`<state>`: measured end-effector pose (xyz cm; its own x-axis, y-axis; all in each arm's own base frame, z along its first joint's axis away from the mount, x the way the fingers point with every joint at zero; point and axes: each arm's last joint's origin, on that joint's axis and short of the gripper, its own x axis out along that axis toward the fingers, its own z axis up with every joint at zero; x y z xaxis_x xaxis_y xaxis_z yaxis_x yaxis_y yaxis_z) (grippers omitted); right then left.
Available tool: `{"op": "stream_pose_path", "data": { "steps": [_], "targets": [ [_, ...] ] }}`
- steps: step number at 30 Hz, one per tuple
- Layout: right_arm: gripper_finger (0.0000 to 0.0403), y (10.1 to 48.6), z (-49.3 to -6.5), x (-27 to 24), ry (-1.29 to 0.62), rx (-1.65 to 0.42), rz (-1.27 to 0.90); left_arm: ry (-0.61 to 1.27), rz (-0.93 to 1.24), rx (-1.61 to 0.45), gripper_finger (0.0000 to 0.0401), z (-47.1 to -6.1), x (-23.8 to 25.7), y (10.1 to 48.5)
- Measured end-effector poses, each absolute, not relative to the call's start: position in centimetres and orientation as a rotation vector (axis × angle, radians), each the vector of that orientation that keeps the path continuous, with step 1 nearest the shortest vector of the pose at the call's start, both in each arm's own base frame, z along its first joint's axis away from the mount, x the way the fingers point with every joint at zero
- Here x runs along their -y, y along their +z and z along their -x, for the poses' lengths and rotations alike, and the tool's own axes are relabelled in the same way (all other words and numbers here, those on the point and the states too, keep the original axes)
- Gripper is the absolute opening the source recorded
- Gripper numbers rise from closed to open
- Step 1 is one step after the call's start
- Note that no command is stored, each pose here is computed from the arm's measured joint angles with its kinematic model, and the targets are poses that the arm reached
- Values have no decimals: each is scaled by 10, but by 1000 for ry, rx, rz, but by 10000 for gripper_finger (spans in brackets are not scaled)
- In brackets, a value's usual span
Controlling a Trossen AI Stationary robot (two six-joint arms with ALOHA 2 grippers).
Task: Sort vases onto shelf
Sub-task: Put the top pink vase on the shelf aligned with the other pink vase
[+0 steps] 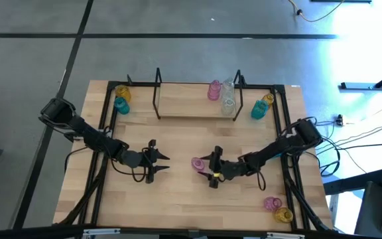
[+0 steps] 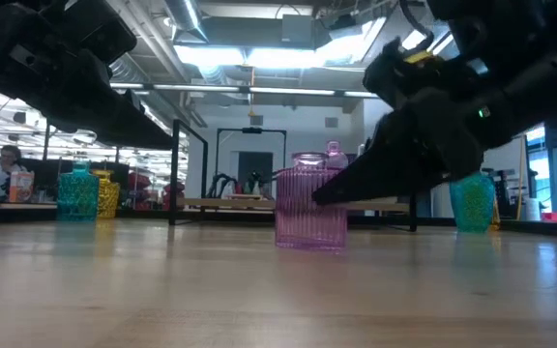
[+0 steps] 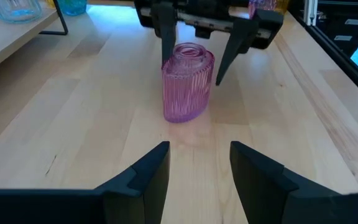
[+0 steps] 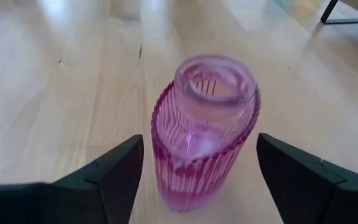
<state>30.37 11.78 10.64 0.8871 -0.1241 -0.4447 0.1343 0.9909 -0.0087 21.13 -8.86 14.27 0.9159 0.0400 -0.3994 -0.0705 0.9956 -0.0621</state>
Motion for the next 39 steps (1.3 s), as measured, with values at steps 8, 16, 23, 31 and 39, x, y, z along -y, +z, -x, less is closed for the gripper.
{"op": "stream_pose_path", "data": {
  "steps": [8, 16, 23, 31, 39],
  "targets": [
    [288, 139, -299, -117, -113, -562, -19, 55, 77, -409, 162, -211, 89, 143],
    [287, 171, -306, -121, -118, -670, 28, 60, 78, -408, 162, -212, 88, 143],
    [287, 209, -324, -127, -120, -681, 41, 59, 77, -408, 162, -212, 88, 143],
    [287, 230, -334, -119, -136, -694, 27, 68, 79, -399, 162, -212, 87, 144],
    [287, 207, -342, -108, -141, -778, -10, 72, 78, -404, 162, -213, 86, 143]
  ]
}}
